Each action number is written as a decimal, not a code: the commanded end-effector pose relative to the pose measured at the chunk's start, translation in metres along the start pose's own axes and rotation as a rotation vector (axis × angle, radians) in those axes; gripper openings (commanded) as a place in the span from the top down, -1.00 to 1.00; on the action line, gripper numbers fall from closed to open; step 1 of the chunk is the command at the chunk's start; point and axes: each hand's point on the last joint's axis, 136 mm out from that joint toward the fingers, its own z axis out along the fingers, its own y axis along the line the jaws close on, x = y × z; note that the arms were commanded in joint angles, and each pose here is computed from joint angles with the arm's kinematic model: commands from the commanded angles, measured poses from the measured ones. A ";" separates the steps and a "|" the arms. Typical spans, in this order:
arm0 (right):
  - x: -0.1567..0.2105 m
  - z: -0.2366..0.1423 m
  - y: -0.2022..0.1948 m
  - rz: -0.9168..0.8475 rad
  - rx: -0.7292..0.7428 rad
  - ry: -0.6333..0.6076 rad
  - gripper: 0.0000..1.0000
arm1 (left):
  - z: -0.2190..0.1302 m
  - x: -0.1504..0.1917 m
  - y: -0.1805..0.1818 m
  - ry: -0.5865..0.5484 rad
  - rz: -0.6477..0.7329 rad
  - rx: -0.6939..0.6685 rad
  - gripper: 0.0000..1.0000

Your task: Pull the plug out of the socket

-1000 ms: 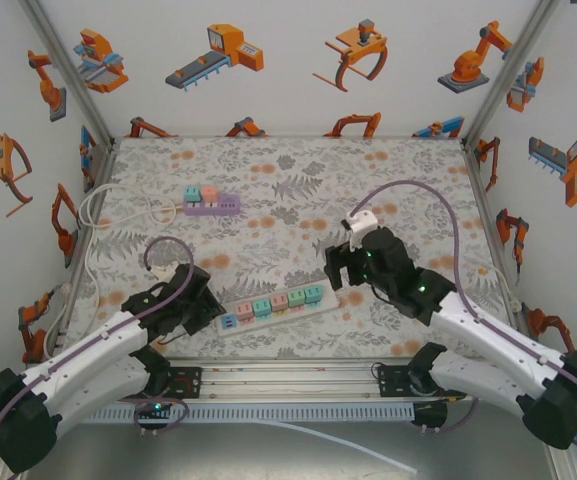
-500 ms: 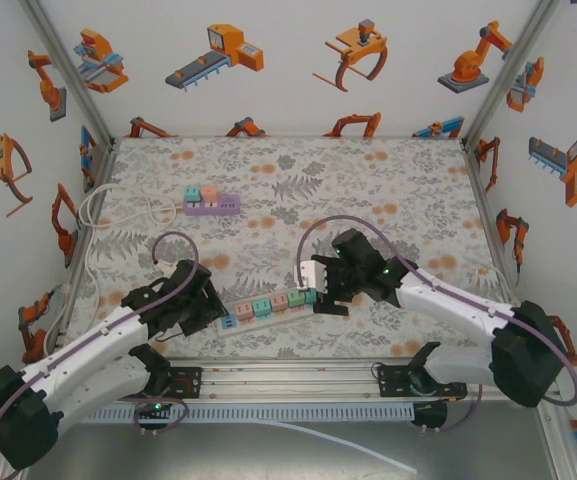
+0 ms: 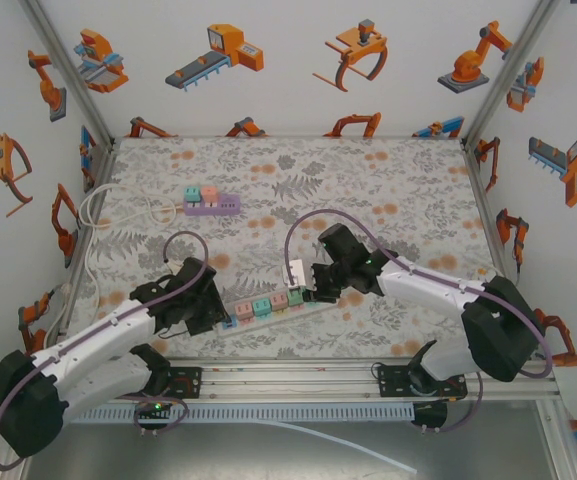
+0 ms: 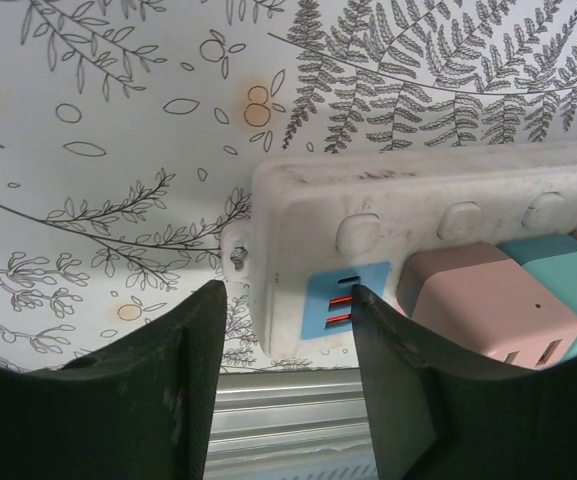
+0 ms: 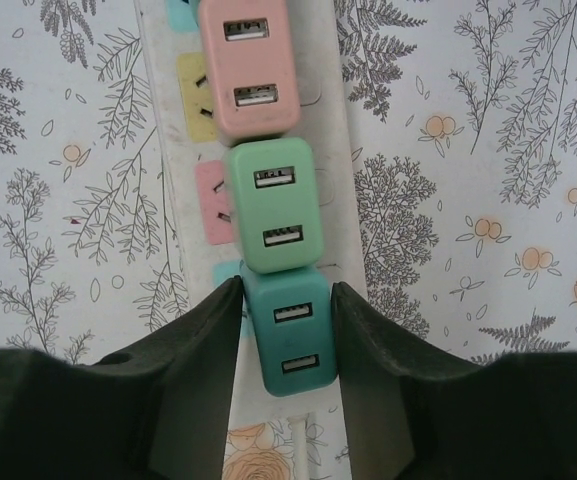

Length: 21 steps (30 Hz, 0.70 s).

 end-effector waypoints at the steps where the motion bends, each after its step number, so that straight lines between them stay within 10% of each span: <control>1: -0.020 -0.006 -0.009 -0.036 0.004 -0.057 0.27 | 0.009 0.008 0.019 0.033 0.046 -0.082 0.07; 21: -0.052 -0.031 -0.027 0.071 -0.040 -0.205 0.84 | 0.026 0.011 0.048 0.017 0.070 -0.266 0.07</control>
